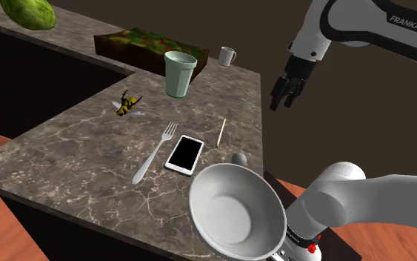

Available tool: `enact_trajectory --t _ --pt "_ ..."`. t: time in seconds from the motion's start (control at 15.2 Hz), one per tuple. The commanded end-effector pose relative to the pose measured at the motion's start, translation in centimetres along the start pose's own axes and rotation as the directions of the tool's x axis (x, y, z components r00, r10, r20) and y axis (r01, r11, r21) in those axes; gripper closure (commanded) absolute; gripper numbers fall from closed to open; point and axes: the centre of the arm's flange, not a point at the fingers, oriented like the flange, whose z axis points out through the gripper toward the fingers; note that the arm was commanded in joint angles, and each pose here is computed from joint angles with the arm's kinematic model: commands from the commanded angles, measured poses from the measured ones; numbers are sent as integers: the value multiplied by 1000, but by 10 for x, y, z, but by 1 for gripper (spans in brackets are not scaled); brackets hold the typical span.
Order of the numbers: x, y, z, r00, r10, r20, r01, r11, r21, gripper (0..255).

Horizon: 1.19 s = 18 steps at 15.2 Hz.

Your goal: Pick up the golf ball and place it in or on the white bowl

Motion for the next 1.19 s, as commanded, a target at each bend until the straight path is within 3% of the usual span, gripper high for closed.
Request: enact_trajectory --t 0.0,1.12 --pt "0 0 0 1000 0 0 0 1000 0 0" --pt "-44 -223 77 991 -133 29 136 985 -106 0"
